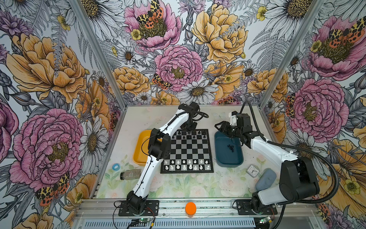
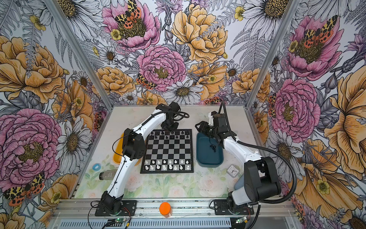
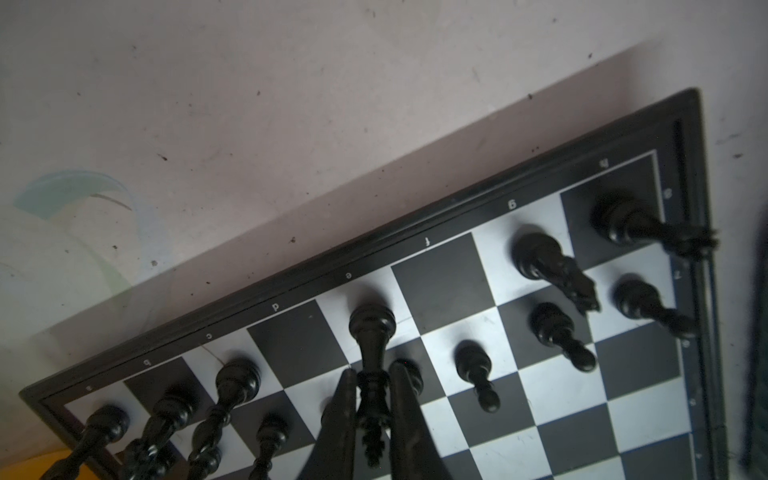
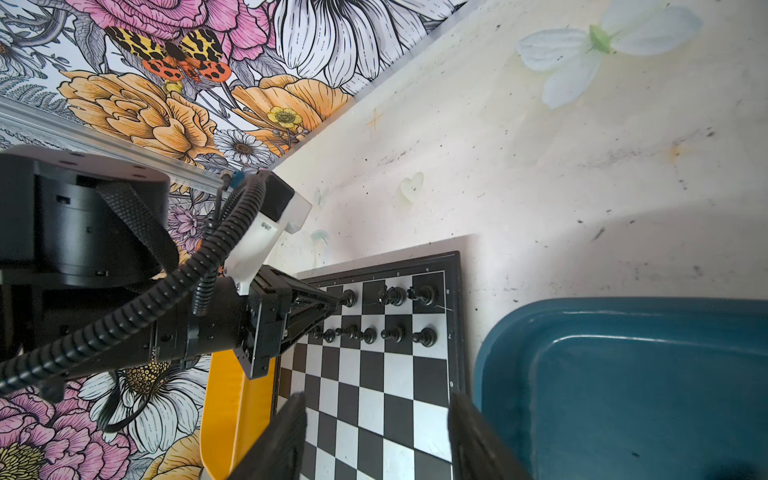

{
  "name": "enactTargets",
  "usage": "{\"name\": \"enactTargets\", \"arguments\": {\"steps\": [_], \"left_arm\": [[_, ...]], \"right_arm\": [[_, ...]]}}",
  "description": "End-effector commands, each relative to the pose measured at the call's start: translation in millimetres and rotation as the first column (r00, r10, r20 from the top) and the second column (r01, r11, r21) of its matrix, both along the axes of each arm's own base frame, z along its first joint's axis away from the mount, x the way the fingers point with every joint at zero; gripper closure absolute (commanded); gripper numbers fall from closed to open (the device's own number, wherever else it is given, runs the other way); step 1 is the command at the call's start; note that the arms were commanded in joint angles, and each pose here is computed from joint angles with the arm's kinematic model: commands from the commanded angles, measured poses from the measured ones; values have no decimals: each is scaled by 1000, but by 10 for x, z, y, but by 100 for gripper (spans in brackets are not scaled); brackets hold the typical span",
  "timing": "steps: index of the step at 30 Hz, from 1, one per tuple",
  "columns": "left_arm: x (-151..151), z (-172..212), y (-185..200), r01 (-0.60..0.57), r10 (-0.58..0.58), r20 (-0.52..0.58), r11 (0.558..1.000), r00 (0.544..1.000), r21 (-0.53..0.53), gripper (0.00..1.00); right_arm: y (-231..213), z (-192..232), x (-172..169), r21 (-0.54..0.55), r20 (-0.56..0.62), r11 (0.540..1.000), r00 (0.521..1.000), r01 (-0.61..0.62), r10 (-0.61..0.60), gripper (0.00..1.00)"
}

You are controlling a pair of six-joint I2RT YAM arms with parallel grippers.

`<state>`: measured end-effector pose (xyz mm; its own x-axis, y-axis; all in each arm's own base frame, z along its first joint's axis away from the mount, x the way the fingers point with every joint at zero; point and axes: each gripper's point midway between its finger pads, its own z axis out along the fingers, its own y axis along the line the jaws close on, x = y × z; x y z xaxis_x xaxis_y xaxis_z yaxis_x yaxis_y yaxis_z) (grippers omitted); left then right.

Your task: Set up the chess pieces on the board

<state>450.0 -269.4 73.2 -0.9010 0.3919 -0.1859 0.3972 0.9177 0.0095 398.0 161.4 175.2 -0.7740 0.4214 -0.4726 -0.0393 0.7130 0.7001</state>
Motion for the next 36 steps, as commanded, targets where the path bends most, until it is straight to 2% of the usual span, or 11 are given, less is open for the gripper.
{"name": "enactTargets", "arguments": {"steps": [1,11,20,25,30,36], "left_arm": [[40,-36,13,-7,7,-8,1000,1000,-14,91],[43,-21,12,-7,7,-5,1000,1000,-13,67],[68,52,12,-13,13,14,1000,1000,-17,59],[163,302,-25,-11,15,77,999,997,-51,56],[317,716,-45,-1,19,180,995,983,-100,51],[338,1164,37,12,20,271,993,962,-114,49]], "right_arm": [[-23,-12,35,-5,-1,1000,1000,-4,4,44],[-27,-19,26,-6,-3,1000,1000,-2,2,44],[-32,-12,23,-6,-2,1000,1000,-1,1,44],[-44,18,15,-9,2,1000,1000,2,-2,44],[-88,30,-22,-49,-7,999,1000,3,-3,44],[-255,61,-115,-211,-33,977,999,-17,10,44]]}}
